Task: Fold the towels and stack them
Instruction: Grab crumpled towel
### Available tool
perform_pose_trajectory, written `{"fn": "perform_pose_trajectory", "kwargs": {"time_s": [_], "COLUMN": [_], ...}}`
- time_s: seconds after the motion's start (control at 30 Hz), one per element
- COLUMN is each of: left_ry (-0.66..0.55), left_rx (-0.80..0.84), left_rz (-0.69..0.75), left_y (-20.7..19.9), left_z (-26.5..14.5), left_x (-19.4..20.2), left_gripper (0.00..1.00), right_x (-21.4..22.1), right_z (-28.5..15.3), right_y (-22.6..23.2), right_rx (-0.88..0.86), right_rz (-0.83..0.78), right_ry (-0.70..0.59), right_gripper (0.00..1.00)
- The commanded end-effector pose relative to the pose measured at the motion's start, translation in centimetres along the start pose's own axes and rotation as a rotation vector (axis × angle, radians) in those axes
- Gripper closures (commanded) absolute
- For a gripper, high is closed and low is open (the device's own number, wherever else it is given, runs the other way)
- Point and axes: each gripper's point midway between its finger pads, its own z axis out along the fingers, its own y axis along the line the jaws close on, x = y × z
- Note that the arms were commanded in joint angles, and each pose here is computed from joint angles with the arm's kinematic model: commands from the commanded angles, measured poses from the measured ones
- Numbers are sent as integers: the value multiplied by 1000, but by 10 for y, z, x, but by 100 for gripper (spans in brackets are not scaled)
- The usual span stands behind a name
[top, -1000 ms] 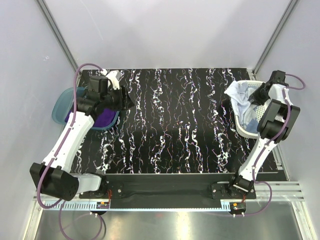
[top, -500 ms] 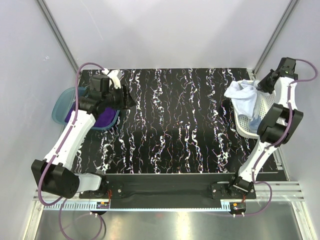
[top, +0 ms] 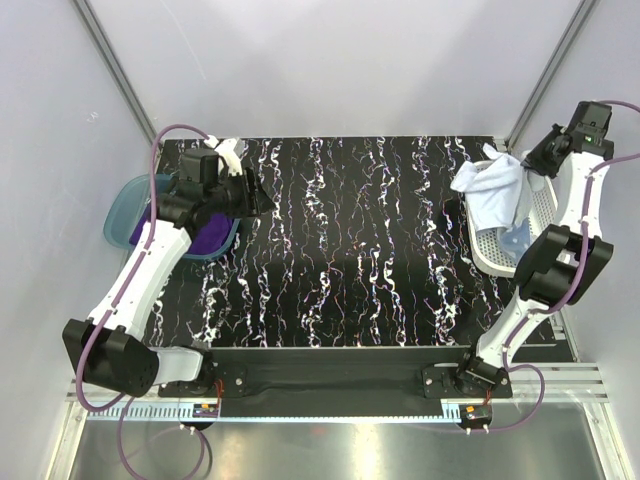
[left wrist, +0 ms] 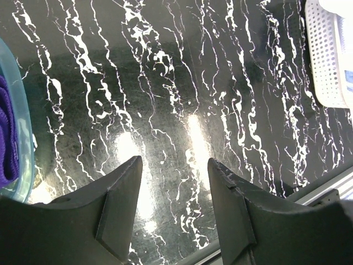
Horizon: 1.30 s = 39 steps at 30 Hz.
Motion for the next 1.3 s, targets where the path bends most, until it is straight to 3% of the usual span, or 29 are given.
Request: {"fn": "perform_pose_trajectory", "kwargs": {"time_s": [0.0, 0.07, 0.1, 0.17, 0.47, 0.67, 0.87, 0.9, 1.03, 1.2, 1.27], "left_ry": [-53, -49, -46, -40, -23, 2, 2, -1, -11, -31, -39], "left_rx": [75, 79, 78, 75, 71, 63, 47, 45, 58, 61, 60], "left_rz": [15, 13, 14, 17, 17, 18, 22, 23, 17, 20, 26], "left_y": [-17, -16, -16, -14, -10, -5, -2, -2, -6, -10, -13], "left_z": [-3, -2, -1, 0, 7, 15, 15, 14, 12, 4, 0], "left_x": [-10, -9, -8, -6, -1, 5, 5, 4, 2, -4, -9], "left_gripper": [44, 44, 44, 44, 43, 43, 43, 43, 43, 43, 43], "right_x": [15, 39, 44, 57, 103, 103, 83, 79, 48, 22, 6], "right_z": [-12, -2, 2, 8, 31, 64, 82, 80, 69, 16, -27], "right_y": [4, -8, -11, -18, -23, -1, 6, 7, 25, 50, 75], "right_rx": [-34, -11, -4, 15, 20, -83, -106, -107, -148, -208, -289], "right_rz": [12, 29, 35, 44, 129, 202, 213, 211, 178, 152, 124], "right_ry": [37, 86, 91, 121, 206, 208, 159, 156, 115, 68, 30], "right_gripper": [80, 65, 52, 46, 38, 34, 60, 73, 100, 100, 100]}}
